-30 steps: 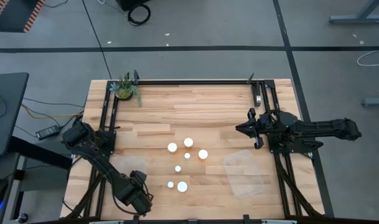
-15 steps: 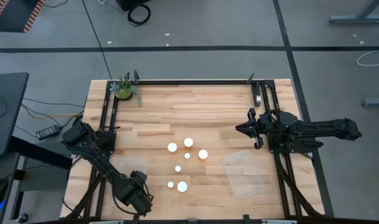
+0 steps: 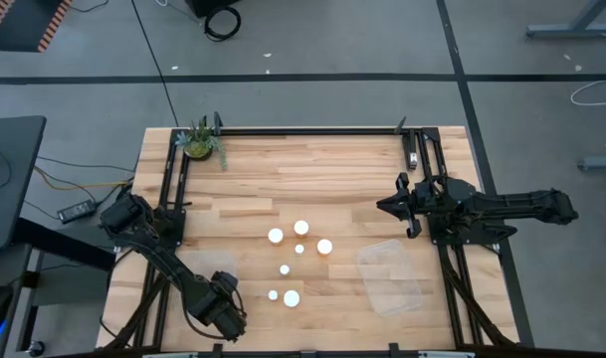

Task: Pick and place medicine bottles into bin by pill shape (circle, oval)
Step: Put the small blue pill bottle into the left transparent bin, then put the small yellow pill bottle into the left transparent bin

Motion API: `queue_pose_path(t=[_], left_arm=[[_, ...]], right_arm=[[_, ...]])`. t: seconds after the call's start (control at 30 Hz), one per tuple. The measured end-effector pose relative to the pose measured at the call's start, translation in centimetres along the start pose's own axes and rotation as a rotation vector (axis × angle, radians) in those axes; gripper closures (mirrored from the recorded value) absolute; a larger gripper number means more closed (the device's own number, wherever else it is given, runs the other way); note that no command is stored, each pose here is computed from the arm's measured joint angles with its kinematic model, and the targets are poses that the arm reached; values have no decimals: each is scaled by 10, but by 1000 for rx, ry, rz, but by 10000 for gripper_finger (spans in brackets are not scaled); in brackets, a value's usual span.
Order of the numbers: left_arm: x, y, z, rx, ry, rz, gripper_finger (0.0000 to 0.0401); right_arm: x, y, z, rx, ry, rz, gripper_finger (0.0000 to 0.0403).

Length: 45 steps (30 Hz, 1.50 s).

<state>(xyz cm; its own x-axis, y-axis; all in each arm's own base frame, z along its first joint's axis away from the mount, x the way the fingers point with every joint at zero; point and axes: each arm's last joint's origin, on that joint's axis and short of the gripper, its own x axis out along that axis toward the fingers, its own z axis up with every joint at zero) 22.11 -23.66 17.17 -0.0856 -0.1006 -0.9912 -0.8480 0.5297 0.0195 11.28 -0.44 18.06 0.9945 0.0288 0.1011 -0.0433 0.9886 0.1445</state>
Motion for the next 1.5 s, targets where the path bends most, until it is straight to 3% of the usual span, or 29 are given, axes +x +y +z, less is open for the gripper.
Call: queue_pose_path(t=[0.6,0.93,1.23,1.5], left_arm=[[-40,15,18,-24,-20,-59,211],[-51,13,44,-13,-40,-101,216],[-60,-12,77,73,-88,-357,220],[-67,-23,90,92,-123,-480,232]], right_arm=[[0,0,0,-1,0,0,356],[0,0,0,-1,0,0,356],[0,0,0,0,0,0,356],[0,0,0,0,0,0,356]])
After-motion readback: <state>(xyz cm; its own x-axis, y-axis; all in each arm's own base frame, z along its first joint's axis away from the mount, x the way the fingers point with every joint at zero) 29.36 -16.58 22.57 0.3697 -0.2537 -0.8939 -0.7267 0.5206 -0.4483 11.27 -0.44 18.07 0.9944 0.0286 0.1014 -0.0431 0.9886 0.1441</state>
